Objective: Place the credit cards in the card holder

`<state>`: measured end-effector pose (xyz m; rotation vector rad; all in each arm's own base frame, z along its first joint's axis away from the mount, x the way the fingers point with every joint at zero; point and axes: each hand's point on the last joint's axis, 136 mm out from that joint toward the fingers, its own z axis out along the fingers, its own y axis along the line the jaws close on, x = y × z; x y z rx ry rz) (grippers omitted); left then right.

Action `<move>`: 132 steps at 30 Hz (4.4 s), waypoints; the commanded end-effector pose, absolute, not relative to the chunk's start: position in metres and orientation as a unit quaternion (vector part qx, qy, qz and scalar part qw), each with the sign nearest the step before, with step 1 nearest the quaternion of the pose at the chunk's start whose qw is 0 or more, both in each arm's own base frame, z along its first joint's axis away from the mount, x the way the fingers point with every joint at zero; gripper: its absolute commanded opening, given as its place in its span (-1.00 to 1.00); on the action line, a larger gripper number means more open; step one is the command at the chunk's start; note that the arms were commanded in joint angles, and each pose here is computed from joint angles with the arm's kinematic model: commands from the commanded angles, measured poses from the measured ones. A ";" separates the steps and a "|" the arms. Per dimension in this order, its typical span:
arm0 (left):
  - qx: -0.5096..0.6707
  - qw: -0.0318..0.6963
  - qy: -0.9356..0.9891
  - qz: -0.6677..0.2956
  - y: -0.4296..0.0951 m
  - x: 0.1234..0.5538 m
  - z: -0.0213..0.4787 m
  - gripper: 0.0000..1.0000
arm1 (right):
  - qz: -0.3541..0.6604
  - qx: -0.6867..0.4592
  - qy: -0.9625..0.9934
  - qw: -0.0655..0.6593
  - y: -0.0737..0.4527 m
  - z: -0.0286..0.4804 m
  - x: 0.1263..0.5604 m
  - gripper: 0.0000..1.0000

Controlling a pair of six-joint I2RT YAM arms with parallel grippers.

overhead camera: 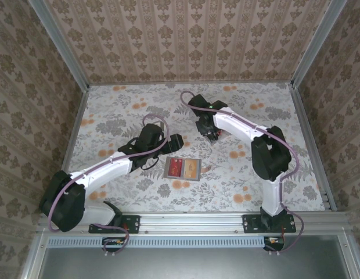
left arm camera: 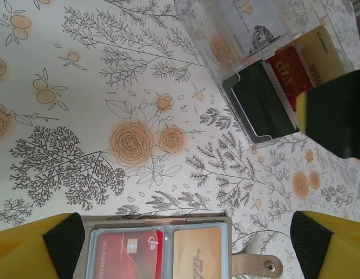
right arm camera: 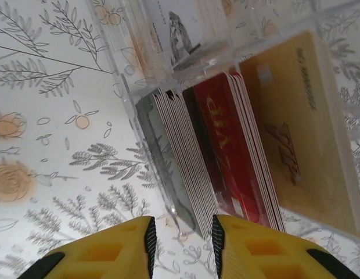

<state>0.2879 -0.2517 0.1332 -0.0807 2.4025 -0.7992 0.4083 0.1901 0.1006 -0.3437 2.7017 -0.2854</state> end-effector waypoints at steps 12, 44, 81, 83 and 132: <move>-0.075 0.309 0.897 -0.305 -0.237 0.286 0.129 0.88 | -0.254 -0.192 0.930 0.185 0.175 0.076 0.421 -0.24; -0.084 0.302 0.901 -0.299 -0.232 0.283 0.123 0.89 | -0.328 -0.228 0.889 0.221 0.179 0.076 0.428 -0.32; -0.085 0.297 0.901 -0.303 -0.235 0.284 0.123 0.88 | -0.378 -0.212 0.866 0.250 0.163 0.092 0.435 -0.29; -0.085 0.297 0.902 -0.303 -0.235 0.284 0.122 0.88 | -0.377 -0.212 0.866 0.250 0.163 0.092 0.435 -0.30; -0.085 0.283 0.908 -0.295 -0.234 0.281 0.113 0.88 | -0.187 -0.129 0.948 0.223 0.173 0.124 0.408 -1.00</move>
